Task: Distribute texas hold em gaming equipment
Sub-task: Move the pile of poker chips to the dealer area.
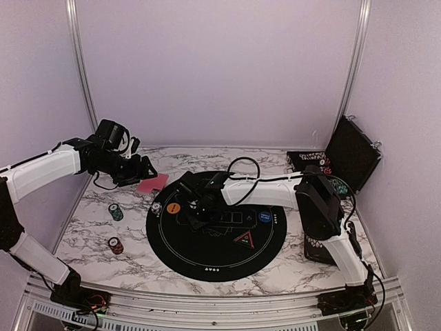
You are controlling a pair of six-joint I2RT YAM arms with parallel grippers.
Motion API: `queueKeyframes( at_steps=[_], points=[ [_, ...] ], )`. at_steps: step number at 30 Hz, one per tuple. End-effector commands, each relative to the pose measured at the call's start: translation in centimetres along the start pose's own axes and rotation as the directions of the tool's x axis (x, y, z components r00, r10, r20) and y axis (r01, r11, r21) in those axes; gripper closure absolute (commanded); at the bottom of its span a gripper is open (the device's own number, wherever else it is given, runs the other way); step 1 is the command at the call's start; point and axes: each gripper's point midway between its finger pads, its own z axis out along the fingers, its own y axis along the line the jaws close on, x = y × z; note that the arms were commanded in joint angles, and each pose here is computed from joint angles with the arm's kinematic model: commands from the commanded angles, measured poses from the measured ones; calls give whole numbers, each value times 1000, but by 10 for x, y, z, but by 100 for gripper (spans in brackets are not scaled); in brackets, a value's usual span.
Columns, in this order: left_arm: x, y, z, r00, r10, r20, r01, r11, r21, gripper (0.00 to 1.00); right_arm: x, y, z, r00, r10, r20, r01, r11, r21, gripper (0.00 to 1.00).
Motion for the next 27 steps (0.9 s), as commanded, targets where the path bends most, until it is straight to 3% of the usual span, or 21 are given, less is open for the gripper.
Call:
queueKeyframes(
  at_steps=[1, 18, 27],
  points=[
    [-6, -5, -8, 999, 14, 34, -15, 999, 31, 23, 0, -6, 5, 1000, 19, -11, -19, 999, 29, 42],
    [-5, -5, -7, 1000, 5, 30, -6, 999, 37, 25, 8, -18, 12, 999, 43, -33, -41, 997, 58, 67],
    [-6, -7, -5, 1000, 2, 27, -3, 999, 42, 25, 14, -56, 13, 996, 80, -46, -74, 989, 128, 71]
  ],
)
